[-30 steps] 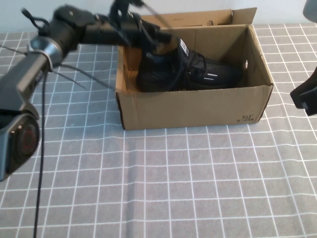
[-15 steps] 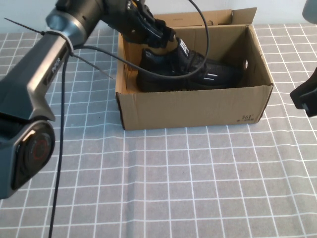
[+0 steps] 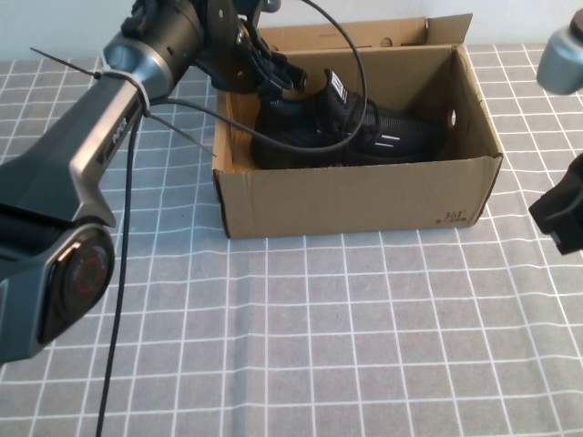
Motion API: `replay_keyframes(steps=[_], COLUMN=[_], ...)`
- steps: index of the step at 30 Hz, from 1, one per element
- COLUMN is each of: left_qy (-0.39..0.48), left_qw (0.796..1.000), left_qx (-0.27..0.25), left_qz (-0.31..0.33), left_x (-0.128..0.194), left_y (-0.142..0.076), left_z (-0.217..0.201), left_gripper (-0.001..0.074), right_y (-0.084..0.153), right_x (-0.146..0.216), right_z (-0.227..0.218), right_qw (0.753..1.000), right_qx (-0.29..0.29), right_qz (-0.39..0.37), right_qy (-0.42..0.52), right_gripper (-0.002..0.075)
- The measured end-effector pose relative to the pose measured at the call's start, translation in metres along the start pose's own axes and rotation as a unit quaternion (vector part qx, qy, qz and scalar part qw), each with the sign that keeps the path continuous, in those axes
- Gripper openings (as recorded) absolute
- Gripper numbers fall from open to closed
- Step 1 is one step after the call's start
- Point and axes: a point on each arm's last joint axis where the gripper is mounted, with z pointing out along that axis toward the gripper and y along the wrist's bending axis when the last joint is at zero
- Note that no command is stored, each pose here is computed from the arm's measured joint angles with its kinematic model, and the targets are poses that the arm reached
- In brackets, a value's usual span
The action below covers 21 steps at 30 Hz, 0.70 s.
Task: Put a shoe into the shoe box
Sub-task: Place the shoe in the shoe box
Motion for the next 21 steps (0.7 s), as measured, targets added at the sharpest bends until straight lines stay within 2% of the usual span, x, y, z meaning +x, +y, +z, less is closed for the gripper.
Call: replay_keyframes(steps=[12, 21], left_qy=[0.012, 0.009], left_qw=[1.000, 1.000], left_qx=[0.001, 0.001], left_qz=[-0.005, -0.006], left_x=[0.011, 0.012], left_y=[-0.001, -0.002], left_z=[0.025, 0.028], left_gripper=[0.0307, 0.0307], right_y=[0.001, 0.002], right_x=[0.001, 0.001], right_z=[0.002, 0.002], right_qw=[1.000, 1.000], right_qx=[-0.009, -0.012], right_qz=[0.003, 0.003], right_qy=[0.002, 0.002], right_gripper=[-0.0003, -0.0003])
